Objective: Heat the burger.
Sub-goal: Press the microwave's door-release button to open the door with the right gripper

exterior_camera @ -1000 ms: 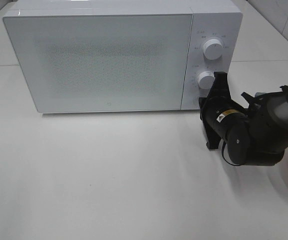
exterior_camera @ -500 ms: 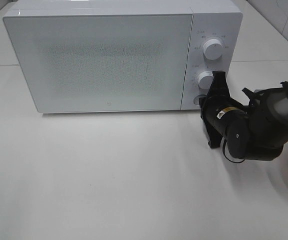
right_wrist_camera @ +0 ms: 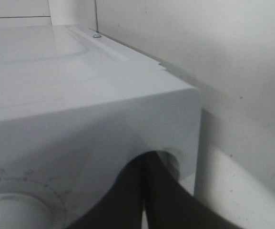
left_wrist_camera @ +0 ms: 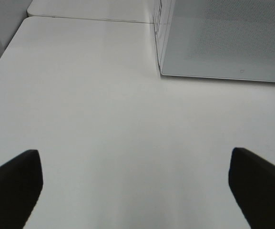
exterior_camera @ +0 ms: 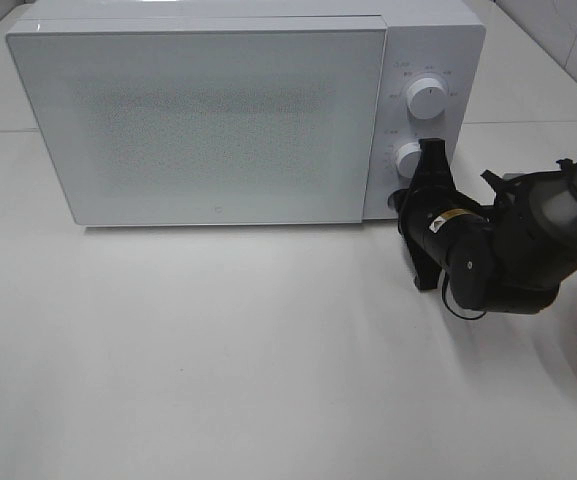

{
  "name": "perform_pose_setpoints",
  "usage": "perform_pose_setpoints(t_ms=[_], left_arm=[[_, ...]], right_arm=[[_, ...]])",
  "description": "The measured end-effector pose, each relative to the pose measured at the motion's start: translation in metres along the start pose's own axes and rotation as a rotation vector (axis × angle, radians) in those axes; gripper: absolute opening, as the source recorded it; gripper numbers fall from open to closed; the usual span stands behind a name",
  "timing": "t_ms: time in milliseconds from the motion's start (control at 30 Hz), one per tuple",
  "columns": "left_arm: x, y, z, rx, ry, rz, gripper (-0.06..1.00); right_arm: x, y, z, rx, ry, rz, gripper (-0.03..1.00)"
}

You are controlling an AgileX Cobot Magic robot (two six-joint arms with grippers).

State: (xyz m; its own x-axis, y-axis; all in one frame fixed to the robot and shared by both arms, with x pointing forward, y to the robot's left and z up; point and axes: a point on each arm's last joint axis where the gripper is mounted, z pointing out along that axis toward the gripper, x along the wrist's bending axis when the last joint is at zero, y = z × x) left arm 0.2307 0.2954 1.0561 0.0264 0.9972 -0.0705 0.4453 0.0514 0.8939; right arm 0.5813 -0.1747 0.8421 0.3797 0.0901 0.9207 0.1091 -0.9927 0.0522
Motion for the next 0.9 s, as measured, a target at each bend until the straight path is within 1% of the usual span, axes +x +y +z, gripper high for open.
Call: perform_pose_setpoints(t_ms=[467, 533, 767, 833, 900], left_arm=[[0.0, 0.0, 0.0, 0.0, 0.0, 0.0, 0.98], [0.0, 0.0, 0.0, 0.0, 0.0, 0.0, 0.98], [0.0, 0.0, 0.0, 0.0, 0.0, 0.0, 0.98], [0.0, 0.0, 0.0, 0.0, 0.0, 0.0, 0.98], [0.0, 0.0, 0.0, 0.0, 0.0, 0.0, 0.98]], right_arm=[[0.0005, -0.0006, 0.0016, -0.009, -0.008, -0.004, 0.0], [0.0, -0.0007, 0.0013, -0.009, -0.022, -0.001, 0.0], [-0.0011, -0.0002, 0.0, -0.003, -0.03, 0.012, 0.0], [-0.0008, -0.0011, -0.0011, 0.001, -0.024, 0.021, 0.0], [-0.0011, -0.004, -0.0053, 0.009, 0.0, 0.033, 0.0]])
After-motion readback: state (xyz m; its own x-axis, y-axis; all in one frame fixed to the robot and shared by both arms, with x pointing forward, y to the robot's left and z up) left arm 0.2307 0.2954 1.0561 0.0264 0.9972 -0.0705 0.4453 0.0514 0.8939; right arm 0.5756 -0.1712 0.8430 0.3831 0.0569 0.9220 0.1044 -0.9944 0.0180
